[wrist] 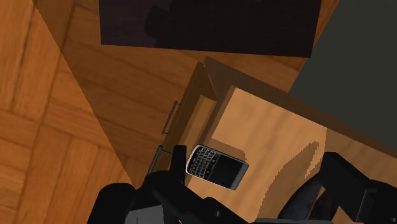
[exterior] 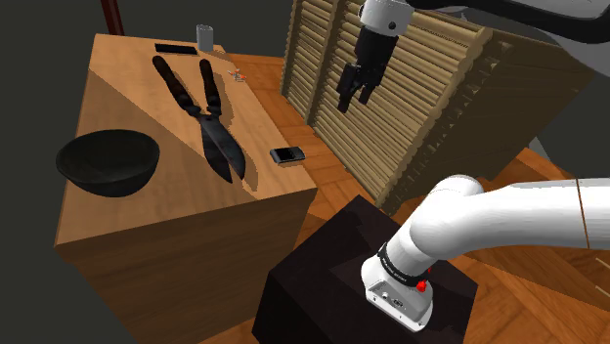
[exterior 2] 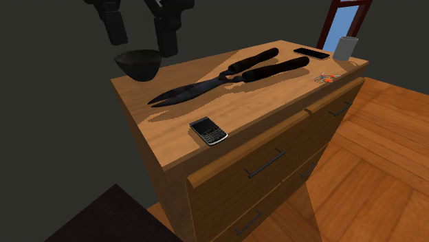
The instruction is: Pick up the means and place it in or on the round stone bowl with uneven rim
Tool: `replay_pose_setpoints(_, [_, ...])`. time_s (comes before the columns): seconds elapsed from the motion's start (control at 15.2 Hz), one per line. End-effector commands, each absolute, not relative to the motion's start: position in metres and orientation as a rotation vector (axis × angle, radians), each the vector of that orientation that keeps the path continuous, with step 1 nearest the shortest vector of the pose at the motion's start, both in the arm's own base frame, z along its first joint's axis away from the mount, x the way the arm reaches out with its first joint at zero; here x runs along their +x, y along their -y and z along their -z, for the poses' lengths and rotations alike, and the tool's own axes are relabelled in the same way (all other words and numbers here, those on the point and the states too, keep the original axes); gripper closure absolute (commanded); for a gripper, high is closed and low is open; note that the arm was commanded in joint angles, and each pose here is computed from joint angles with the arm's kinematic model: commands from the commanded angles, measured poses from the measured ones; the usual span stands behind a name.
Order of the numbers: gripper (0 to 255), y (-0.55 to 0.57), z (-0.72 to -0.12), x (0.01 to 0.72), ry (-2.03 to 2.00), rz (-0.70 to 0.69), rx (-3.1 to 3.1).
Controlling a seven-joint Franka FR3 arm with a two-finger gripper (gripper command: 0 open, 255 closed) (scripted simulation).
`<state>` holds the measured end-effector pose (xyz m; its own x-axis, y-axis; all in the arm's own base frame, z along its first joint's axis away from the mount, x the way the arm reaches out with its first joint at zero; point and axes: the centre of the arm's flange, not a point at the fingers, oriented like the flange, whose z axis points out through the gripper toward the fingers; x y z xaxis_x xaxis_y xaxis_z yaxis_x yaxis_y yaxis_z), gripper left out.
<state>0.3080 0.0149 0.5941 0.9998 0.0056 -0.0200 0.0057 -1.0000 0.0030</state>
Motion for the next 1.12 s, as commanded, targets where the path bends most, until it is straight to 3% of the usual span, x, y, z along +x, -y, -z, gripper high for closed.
replay_pose_setpoints(0.0, [0, -0.015, -0.594, 0.308, -0.009, 0.031, 3.138])
replay_pose_setpoints(1.06, [0, 0.016, -0.420, 0.417, -1.273, 0.000, 2.886])
